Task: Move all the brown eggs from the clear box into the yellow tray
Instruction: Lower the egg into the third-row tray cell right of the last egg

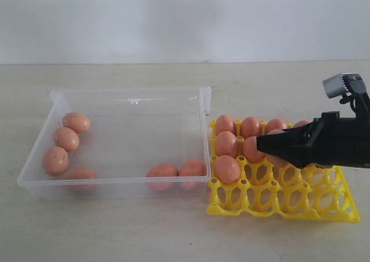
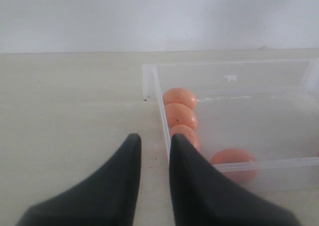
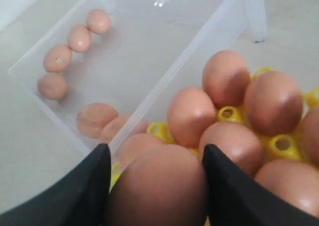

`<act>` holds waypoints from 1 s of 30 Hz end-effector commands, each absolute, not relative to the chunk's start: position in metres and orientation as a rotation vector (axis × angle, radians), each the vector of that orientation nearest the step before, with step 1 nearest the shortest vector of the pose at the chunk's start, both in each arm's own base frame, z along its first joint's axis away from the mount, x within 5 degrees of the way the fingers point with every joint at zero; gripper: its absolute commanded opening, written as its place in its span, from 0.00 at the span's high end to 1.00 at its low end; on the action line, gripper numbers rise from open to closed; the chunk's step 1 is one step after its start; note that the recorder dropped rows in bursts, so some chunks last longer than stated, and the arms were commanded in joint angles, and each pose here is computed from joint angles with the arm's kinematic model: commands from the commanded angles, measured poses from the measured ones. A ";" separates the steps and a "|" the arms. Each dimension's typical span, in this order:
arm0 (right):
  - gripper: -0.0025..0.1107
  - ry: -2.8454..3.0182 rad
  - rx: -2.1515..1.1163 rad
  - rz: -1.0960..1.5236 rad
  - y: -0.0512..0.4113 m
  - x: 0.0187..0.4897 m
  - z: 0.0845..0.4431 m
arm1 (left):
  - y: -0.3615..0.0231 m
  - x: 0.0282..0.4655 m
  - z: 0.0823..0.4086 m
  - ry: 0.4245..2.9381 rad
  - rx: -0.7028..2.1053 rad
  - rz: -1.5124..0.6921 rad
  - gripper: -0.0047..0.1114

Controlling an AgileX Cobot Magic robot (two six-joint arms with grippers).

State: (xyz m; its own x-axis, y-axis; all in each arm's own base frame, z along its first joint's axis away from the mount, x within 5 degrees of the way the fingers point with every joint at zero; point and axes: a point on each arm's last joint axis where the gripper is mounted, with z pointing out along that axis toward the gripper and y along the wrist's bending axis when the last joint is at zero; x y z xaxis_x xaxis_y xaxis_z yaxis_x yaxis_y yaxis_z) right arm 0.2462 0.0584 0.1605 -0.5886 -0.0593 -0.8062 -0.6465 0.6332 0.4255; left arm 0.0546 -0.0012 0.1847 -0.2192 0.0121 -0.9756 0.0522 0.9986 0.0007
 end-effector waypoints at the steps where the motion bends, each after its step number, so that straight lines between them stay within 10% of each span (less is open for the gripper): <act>1: 0.98 1.973 -0.631 0.759 0.064 0.256 0.158 | -0.002 0.054 0.186 1.787 0.038 -0.052 0.77; 30: 0.98 2.004 -0.806 0.617 0.096 0.258 0.123 | -0.002 0.054 0.186 1.787 0.038 -0.052 0.77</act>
